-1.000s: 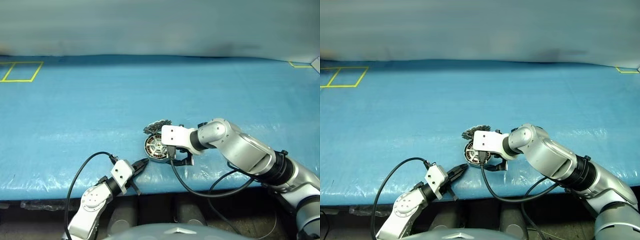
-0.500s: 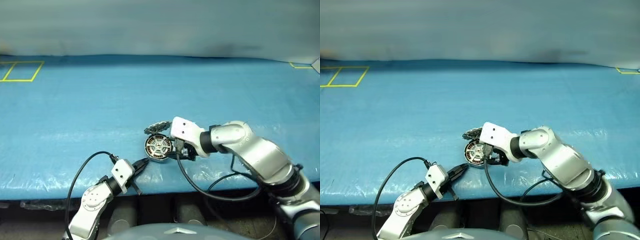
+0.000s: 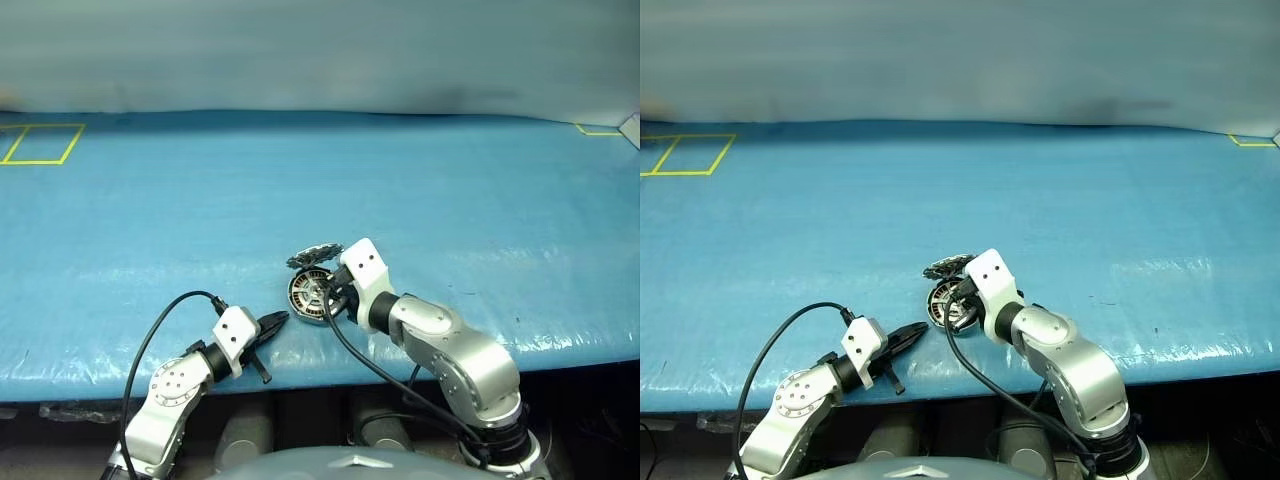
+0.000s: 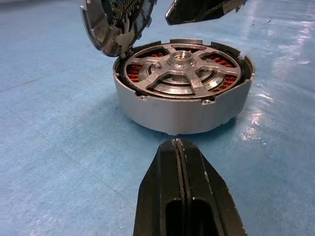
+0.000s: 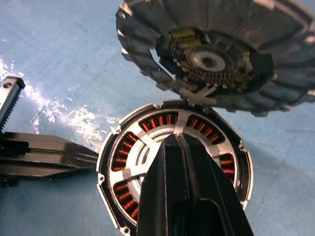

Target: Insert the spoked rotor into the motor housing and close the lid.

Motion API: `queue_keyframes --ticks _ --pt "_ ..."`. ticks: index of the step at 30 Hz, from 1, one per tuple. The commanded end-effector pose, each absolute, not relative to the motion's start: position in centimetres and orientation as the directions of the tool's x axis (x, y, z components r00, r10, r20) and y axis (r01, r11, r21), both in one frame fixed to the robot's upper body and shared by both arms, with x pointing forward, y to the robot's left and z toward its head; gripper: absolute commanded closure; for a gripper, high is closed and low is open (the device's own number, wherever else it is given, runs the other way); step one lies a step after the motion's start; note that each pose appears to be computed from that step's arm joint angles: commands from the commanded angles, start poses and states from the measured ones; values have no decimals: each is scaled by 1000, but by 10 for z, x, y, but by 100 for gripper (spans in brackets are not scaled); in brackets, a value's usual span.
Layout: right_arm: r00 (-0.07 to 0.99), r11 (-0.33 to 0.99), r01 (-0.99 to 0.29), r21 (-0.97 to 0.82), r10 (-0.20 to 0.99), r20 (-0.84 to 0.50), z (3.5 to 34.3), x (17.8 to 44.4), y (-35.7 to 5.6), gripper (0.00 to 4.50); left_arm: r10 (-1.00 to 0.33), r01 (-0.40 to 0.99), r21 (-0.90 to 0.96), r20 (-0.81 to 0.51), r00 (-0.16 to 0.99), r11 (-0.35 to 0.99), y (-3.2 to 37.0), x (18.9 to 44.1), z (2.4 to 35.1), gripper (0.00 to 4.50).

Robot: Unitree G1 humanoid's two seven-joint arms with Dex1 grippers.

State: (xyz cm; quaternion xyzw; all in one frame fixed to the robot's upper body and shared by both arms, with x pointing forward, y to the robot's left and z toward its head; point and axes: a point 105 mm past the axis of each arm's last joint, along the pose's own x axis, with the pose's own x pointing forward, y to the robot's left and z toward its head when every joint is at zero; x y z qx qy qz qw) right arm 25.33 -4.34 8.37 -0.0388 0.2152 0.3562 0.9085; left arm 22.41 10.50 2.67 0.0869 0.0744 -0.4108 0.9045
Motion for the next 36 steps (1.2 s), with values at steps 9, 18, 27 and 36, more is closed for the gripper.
queue_keyframes --ticks 9,18,27,36 --pt "637 737 -667 108 640 -430 65 242 -32 449 -723 745 111 -183 666 658 108 228 44 450" --pt "613 677 -727 110 713 -339 87 234 -34 449 -665 685 34 -210 717 728 163 263 67 450" --pt "679 709 -700 84 697 -231 85 230 -54 449 -821 815 -94 -71 567 571 146 324 109 450" --pt "775 792 -602 101 610 -164 75 218 -77 449 -962 947 -205 -164 216 248 97 345 111 450"
